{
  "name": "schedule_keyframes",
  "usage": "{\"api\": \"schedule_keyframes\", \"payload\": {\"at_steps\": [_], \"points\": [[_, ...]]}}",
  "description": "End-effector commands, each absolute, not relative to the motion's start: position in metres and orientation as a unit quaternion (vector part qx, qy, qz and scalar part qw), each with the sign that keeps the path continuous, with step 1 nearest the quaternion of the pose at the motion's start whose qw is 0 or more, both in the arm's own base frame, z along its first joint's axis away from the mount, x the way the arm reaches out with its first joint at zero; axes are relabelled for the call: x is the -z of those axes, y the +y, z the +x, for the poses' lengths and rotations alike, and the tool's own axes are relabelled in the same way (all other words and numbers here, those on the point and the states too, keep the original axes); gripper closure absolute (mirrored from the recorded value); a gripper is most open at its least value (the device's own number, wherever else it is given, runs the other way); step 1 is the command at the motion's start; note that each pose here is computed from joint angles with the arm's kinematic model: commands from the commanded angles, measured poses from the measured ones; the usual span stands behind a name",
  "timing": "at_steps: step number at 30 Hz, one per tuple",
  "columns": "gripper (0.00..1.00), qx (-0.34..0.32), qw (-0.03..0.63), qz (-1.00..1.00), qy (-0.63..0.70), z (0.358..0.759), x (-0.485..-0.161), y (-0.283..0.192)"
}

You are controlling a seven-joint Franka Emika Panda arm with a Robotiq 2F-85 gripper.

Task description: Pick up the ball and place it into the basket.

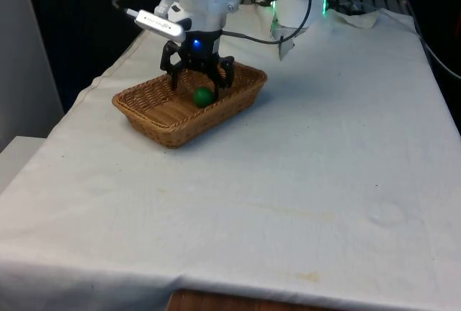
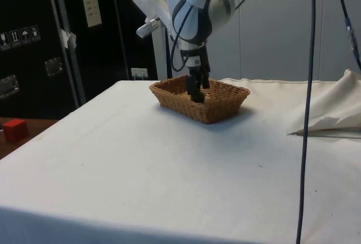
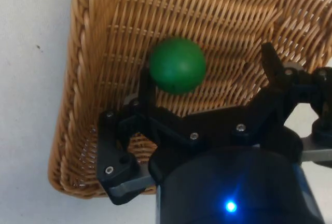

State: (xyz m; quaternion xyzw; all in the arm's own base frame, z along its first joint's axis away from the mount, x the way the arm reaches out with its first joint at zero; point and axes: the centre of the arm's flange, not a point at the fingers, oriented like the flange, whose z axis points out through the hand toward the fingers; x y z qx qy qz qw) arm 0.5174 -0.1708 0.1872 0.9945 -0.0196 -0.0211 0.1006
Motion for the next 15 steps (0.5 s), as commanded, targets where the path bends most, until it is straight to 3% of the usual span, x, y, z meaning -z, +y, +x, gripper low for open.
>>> {"api": "schedule_keyframes", "payload": {"at_steps": [1, 15], "points": [[0.0, 0.019, 0.099, 0.995, -0.02, 0.518, -0.186, -0.17], [0.0, 0.012, 0.086, 0.996, -0.026, 0.51, -0.233, -0.175]]}}
